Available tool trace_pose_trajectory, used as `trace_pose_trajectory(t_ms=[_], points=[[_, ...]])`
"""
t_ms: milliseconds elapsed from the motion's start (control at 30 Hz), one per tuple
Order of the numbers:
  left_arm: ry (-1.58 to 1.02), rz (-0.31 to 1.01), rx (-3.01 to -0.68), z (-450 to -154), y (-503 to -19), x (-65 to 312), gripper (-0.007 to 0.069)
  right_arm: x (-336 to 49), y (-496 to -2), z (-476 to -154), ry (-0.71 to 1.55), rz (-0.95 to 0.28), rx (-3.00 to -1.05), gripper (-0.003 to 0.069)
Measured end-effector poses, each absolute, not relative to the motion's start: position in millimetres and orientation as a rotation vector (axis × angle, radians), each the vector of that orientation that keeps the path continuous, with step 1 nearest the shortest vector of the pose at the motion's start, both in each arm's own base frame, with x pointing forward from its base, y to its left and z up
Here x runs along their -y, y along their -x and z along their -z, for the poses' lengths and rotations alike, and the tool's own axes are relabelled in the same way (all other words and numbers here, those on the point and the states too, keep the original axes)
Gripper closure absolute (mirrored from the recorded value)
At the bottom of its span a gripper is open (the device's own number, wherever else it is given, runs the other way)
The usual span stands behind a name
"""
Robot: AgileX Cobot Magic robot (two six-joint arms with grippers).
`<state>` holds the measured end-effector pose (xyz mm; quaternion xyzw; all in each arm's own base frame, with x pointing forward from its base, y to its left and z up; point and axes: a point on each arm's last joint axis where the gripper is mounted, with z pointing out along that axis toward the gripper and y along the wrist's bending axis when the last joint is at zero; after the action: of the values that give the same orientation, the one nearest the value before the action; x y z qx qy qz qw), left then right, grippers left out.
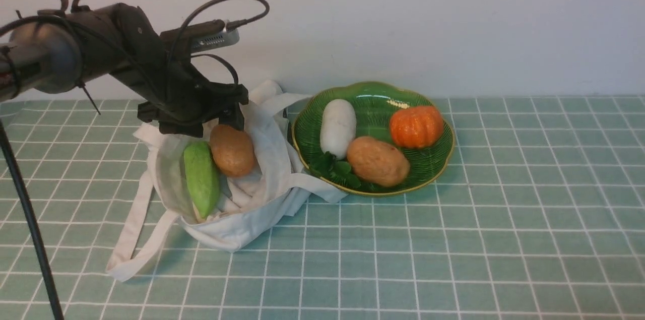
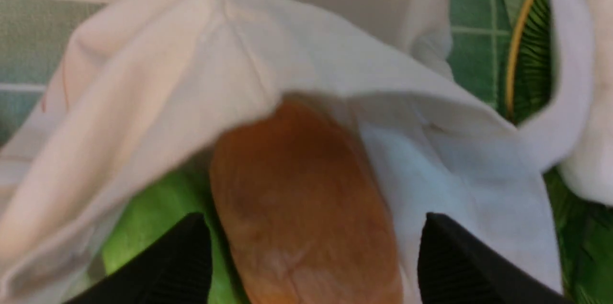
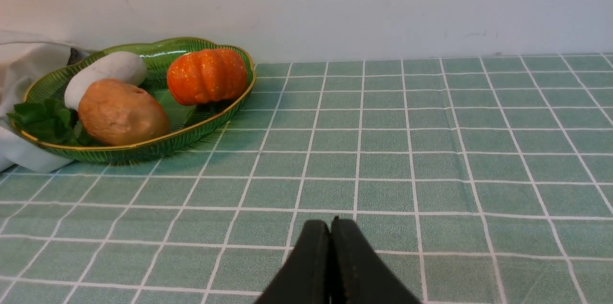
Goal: Take vegetables from cloth bag on blue coffee tablecloth place on plate.
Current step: 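Reach into the cloth bag and grasp the potato inside with the left gripper, then take the potato out of the bag and place it on the plate with the left gripper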
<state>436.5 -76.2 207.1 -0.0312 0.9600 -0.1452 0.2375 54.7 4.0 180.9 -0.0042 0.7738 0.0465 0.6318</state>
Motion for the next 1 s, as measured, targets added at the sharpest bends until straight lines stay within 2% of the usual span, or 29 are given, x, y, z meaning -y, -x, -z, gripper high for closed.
trace_pose_trajectory(t_ms=[300, 367, 467, 667, 800, 933, 967, 1000], points=[[0.122, 0.395, -2.637, -178.8, -446.7, 76.8, 0.0105, -4.0, -54.7, -180.8, 0.010, -0.106, -1.772, 0.0673], [0.141, 0.411, -2.628, -177.3, -448.2, 77.6, 0.0117, -4.0, -54.7, -180.8, 0.010, -0.106, -1.772, 0.0673], [0.211, 0.468, -2.612, -169.3, -453.1, 80.5, 0.0204, -4.0, -54.7, -180.8, 0.010, -0.106, -1.772, 0.0673], [0.215, 0.499, -2.614, -168.6, -454.0, 82.1, 0.0211, -4.0, -54.7, -180.8, 0.010, -0.106, -1.772, 0.0673], [0.100, 0.494, -2.646, -181.9, -445.4, 83.0, 0.0211, -4.0, -54.7, -180.8, 0.010, -0.106, -1.772, 0.0673], [0.022, 0.474, -2.611, -213.4, -436.1, 81.5, 0.0211, -4.0, -54.7, -180.8, 0.010, -0.106, -1.772, 0.0673], [-0.017, 0.445, -2.566, -236.8, -429.9, 79.3, 0.0211, -4.0, -54.7, -180.8, 0.010, -0.106, -1.772, 0.0673], [-0.020, 0.442, -2.567, -236.7, -429.8, 79.1, 0.0211, -4.0, -54.7, -180.8, 0.010, -0.106, -1.772, 0.0673]])
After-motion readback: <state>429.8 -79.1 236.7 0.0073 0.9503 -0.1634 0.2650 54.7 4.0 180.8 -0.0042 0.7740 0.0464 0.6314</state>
